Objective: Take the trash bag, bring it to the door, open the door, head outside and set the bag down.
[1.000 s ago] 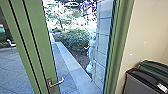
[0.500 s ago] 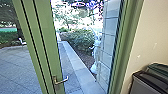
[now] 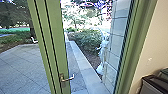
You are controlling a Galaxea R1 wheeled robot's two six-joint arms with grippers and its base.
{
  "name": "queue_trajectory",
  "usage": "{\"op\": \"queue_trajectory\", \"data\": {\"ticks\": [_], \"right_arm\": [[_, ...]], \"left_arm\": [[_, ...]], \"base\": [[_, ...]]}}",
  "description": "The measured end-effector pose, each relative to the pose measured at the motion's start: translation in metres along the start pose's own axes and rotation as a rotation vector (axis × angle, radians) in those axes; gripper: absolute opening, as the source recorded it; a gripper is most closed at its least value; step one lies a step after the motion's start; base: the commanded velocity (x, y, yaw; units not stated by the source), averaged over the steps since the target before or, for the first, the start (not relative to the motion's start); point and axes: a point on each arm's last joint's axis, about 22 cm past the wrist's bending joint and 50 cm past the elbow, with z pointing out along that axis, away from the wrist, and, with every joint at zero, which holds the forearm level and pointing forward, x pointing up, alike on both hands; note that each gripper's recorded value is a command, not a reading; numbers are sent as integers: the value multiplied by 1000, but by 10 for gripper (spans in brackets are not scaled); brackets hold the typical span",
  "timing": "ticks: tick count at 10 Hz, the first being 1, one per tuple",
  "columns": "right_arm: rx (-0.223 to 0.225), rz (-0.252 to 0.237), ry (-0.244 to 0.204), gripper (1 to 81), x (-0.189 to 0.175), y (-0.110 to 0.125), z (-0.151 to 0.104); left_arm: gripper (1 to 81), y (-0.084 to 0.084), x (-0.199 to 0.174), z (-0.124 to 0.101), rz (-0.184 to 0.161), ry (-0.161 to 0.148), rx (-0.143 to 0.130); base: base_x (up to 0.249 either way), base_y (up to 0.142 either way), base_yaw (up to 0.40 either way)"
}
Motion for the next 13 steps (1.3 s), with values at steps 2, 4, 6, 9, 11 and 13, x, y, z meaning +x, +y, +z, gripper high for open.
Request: {"op": "queue_trajectory", "data": {"ticks": [2,4,6,9,11,13], "right_arm": [[0,3,-2,811,-2,0,0],[0,3,-1,811,-1,0,0],[0,5,-1,811,-1,0,0],[0,0,1,811,0,0,0],[1,3,0,811,-1,0,0],[0,3,-1,811,-2,0,0]], "left_arm": [[10,0,3,0,1,3,0],[10,-1,2,0,1,3,1],[10,-1,3,0,1,3,1],[10,-1,1,0,0,3,1],[10,-2,2,0,1,2,2],[10,-2,1,0,1,1,3]], "base": [[0,0,251],[0,0,255],[0,0,277],[0,0,290],[0,0,290],[0,0,290]]}}
